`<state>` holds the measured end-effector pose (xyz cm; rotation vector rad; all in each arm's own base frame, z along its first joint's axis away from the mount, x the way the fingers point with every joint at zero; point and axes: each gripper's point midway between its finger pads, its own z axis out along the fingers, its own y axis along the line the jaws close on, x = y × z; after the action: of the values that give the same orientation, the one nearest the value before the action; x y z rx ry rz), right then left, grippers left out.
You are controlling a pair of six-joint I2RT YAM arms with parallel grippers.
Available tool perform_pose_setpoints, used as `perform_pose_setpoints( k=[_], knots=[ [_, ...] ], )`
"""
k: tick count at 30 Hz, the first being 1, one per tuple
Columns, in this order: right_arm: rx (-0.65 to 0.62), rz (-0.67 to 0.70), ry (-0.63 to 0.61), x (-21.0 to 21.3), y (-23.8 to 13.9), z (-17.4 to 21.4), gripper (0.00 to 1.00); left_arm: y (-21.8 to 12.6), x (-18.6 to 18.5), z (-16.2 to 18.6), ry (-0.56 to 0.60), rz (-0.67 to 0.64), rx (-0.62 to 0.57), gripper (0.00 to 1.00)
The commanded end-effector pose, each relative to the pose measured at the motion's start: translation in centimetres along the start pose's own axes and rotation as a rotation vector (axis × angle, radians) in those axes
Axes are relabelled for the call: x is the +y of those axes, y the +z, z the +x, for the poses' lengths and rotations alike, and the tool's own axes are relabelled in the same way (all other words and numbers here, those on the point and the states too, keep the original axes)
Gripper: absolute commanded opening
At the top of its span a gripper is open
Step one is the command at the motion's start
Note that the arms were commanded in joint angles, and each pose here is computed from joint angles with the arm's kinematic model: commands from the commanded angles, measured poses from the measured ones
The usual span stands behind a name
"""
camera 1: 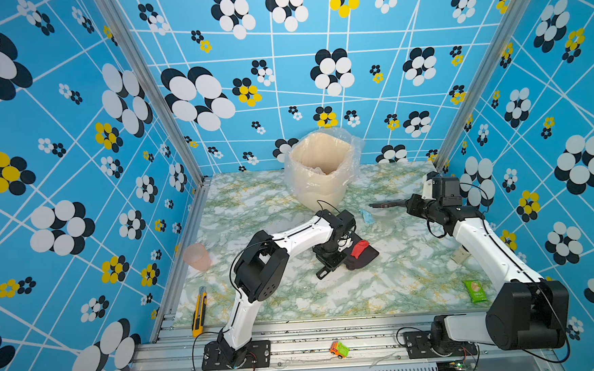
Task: Sweep away the paper scraps from the table
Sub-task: 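Brush the remaining blue scrap into the dustpan with the right brush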
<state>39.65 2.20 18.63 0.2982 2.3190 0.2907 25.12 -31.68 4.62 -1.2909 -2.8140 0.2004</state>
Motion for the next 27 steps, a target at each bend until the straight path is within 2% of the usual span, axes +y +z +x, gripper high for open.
perform_pose_setpoints(
  k=[1, 10, 17, 23, 25, 27],
  knots=[
    [0.025, -0.049, -0.085, 2.1, 0.1, 0.1, 0.00, -1.1, -0.1, -0.2, -0.001, 0.021, 0.000, 0.00],
    [0.224, -0.018, -0.151, 2.2, -1.2, 5.8, 0.00, -0.8, 0.2, -1.2, -0.028, 0.039, -0.032, 0.00],
    [0.370, -0.165, -0.171, 4.9, -3.9, 10.4, 0.00, -0.3, 1.3, -1.4, -0.076, 0.039, -0.042, 0.00],
    [0.397, -0.232, -0.180, 5.8, -5.4, 11.3, 0.00, -0.2, 1.4, -1.5, -0.074, 0.034, -0.042, 0.00],
    [0.411, -0.227, -0.192, 5.7, -5.6, 11.5, 0.00, -0.1, 1.6, -1.4, -0.075, 0.024, -0.041, 0.00],
    [0.391, -0.159, -0.205, 4.7, -5.6, 10.9, 0.00, -0.2, 1.7, -1.4, -0.074, 0.018, -0.051, 0.00]
  ],
)
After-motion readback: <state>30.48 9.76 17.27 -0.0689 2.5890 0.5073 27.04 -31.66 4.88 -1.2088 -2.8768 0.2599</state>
